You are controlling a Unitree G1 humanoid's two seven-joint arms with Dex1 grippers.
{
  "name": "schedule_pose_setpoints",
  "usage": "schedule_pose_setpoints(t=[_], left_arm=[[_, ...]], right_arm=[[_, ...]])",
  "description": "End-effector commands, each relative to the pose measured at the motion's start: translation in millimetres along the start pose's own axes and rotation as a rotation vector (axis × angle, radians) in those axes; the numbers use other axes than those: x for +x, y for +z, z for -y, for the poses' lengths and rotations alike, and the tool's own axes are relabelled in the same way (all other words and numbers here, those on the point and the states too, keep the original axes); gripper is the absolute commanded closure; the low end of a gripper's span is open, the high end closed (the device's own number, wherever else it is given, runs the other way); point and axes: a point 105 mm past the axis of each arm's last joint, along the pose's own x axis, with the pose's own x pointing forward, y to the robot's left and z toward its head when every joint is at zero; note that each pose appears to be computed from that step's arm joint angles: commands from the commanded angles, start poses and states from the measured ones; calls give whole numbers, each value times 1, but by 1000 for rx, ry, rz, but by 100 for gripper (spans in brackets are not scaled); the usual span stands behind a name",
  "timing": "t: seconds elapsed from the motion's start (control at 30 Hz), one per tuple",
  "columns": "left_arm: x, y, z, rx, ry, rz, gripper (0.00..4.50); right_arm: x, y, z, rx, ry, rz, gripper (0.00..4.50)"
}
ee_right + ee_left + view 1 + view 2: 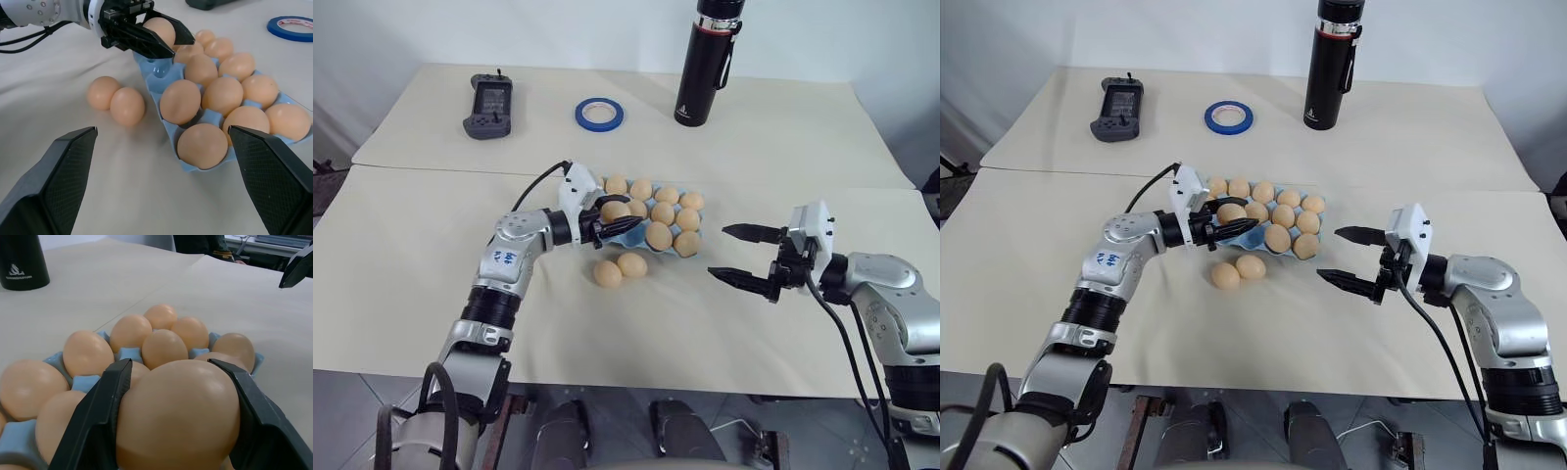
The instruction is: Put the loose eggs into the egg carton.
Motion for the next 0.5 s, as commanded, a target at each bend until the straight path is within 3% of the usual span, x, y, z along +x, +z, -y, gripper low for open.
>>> schedule_pose_setpoints(t=[0.03, 0.27, 0.4, 0.5], left_arm=[[7, 14, 0, 51, -26, 33, 232], [13, 8, 4, 55, -54, 10, 5], [10, 9, 4, 73, -52, 9, 2], [1, 25, -2, 110, -7, 45, 2]], right_arm=[[-6, 14, -1, -42, -21, 46, 0], [-9, 14, -4, -40, -27, 47, 0], [-10, 14, -2, -44, -29, 45, 0], [-9, 15, -1, -47, -28, 45, 0]])
